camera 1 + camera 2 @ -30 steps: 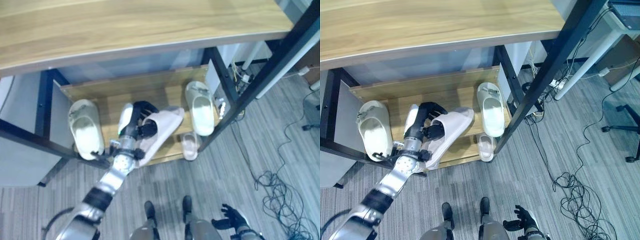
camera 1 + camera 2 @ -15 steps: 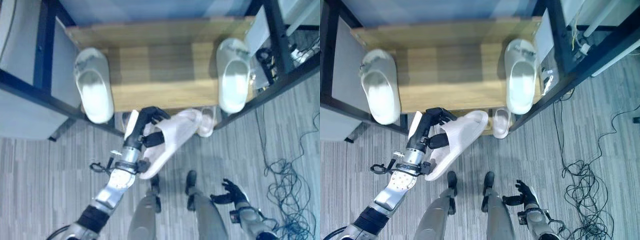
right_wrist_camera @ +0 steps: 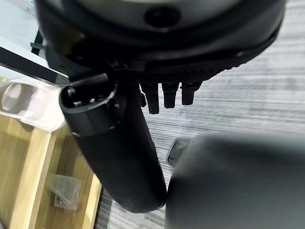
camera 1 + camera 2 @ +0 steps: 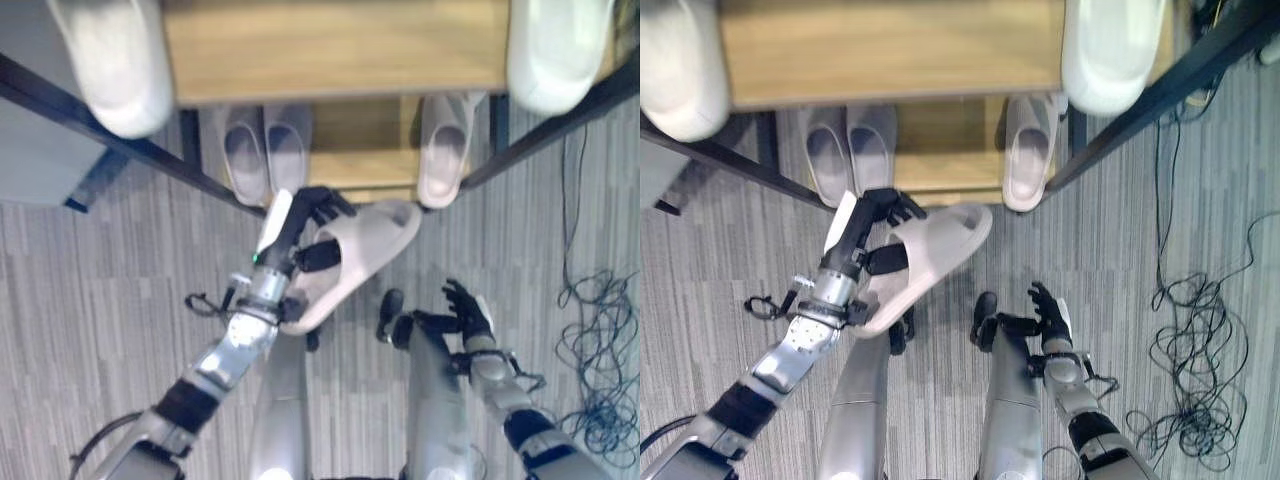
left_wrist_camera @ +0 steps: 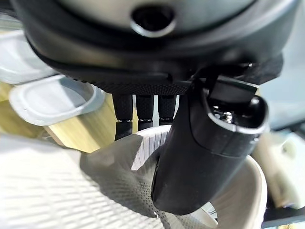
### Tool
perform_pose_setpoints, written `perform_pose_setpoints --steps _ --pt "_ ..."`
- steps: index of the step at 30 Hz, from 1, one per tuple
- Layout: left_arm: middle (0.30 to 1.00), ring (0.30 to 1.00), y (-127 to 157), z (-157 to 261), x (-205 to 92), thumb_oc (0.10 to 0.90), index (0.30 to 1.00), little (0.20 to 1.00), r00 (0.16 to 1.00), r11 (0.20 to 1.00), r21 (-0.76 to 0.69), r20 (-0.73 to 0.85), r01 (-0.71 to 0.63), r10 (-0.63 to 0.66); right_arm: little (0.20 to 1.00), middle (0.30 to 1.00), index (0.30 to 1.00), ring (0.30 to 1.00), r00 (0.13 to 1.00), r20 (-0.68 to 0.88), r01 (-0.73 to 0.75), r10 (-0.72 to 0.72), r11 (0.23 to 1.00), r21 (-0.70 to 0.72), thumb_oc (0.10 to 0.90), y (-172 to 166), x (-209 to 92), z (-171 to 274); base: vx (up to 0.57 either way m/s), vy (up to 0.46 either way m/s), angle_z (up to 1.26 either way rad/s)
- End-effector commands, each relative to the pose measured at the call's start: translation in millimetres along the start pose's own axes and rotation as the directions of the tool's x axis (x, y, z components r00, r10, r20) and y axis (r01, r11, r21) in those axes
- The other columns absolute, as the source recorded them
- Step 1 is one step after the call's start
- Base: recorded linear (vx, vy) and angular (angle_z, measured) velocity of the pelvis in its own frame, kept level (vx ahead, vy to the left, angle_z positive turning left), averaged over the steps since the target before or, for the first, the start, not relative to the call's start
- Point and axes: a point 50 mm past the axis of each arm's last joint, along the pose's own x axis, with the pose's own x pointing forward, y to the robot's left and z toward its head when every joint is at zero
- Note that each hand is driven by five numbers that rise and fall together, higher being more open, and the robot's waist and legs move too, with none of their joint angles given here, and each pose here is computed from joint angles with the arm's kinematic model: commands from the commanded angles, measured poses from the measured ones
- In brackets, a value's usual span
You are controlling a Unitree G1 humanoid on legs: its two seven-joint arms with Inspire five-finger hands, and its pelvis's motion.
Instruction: Arrange the slippers neatly on the shoe rack.
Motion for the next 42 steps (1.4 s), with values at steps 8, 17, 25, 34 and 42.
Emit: perform_pose_setpoints --steps 8,17,25,34,42 --pt "0.300 0.300 55 86 65 0.400 0.300 0.300 0.836 0.914 0.002 0.406 -0.405 0.370 0.900 0.900 0.900 0.900 0.955 0.288 0.063 -0.069 0.998 0.030 0.800 -26 -1 55 0.07 0.025 -0.12" --pt "0.300 0.300 109 127 93 0.400 0.300 0.300 0.653 0.754 0.096 0.577 -0.650 0.490 0.900 0.900 0.900 0.900 0.917 0.396 0.063 -0.052 0.998 -0.014 0.800 -36 -1 81 0.12 0.010 -0.05" --pt "0.300 0.300 129 125 113 0.400 0.300 0.300 0.686 0.731 0.170 0.534 -0.660 0.495 0.900 0.900 0.900 0.900 0.905 0.425 0.040 -0.024 0.999 -0.028 0.800 -46 -10 82 0.10 0.019 -0.03" --pt "0.300 0.300 137 122 133 0.400 0.300 0.300 0.751 0.741 0.260 0.470 -0.619 0.463 0.900 0.900 0.900 0.900 0.918 0.393 -0.027 0.058 0.996 -0.084 0.800 -46 -22 72 0.02 0.028 -0.12" --pt "0.300 0.300 136 119 147 0.400 0.300 0.300 0.801 0.767 0.284 0.386 -0.574 0.457 0.900 0.900 0.900 0.900 0.926 0.363 -0.052 0.101 0.989 -0.140 0.800 -50 -29 66 0.00 0.049 -0.09"
